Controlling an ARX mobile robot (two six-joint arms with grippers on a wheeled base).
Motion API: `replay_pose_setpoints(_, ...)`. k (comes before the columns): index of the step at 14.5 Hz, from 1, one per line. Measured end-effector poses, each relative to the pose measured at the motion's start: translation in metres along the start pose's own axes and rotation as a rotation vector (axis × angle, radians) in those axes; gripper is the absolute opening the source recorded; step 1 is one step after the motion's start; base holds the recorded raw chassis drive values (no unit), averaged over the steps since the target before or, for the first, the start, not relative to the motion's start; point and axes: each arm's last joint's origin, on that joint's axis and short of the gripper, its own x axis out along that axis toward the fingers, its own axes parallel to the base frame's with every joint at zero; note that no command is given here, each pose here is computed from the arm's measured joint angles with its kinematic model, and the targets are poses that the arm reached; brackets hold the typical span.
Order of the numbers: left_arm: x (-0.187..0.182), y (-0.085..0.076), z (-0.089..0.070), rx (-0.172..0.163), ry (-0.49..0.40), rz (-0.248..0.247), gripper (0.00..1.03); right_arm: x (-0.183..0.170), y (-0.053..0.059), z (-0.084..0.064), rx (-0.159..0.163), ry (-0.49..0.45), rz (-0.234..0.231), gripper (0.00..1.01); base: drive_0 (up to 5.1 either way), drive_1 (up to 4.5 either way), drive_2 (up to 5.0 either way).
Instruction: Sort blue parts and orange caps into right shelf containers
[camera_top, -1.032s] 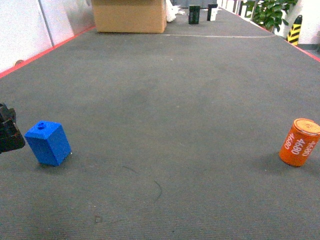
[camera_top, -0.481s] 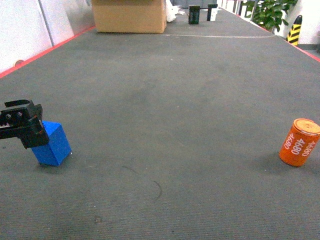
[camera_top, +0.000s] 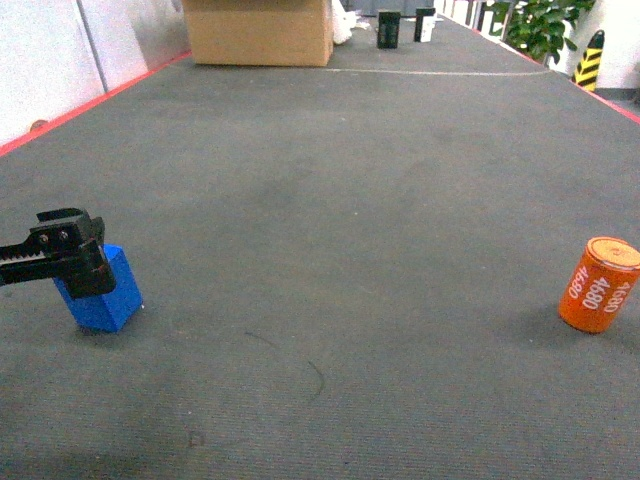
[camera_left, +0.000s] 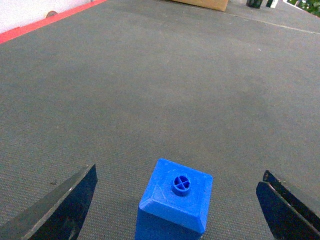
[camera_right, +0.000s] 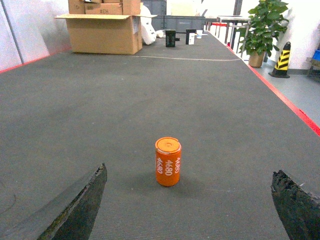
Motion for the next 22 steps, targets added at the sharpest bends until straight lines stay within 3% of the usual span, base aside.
replay_pose_setpoints(6, 0.014, 0.007, -0.006, -0.034, 0.018, 0.003, 0.98, 0.0, 0.0, 0.0, 0.0, 0.0, 0.0, 0.98, 0.0, 0.0, 0.0)
replay_pose_setpoints(15, 0.03, -0.003, -0.009, -0.032, 0.019, -0.059, 0.98, 0.0, 0.0, 0.0, 0.0, 0.0, 0.0, 0.98, 0.0, 0.0, 0.0)
replay_pose_setpoints(22, 0.037, 0.0, -0.018, -0.039, 0.043, -0.06, 0.98, 0.0, 0.0, 0.0, 0.0, 0.0, 0.0, 0.98, 0.0, 0.0, 0.0)
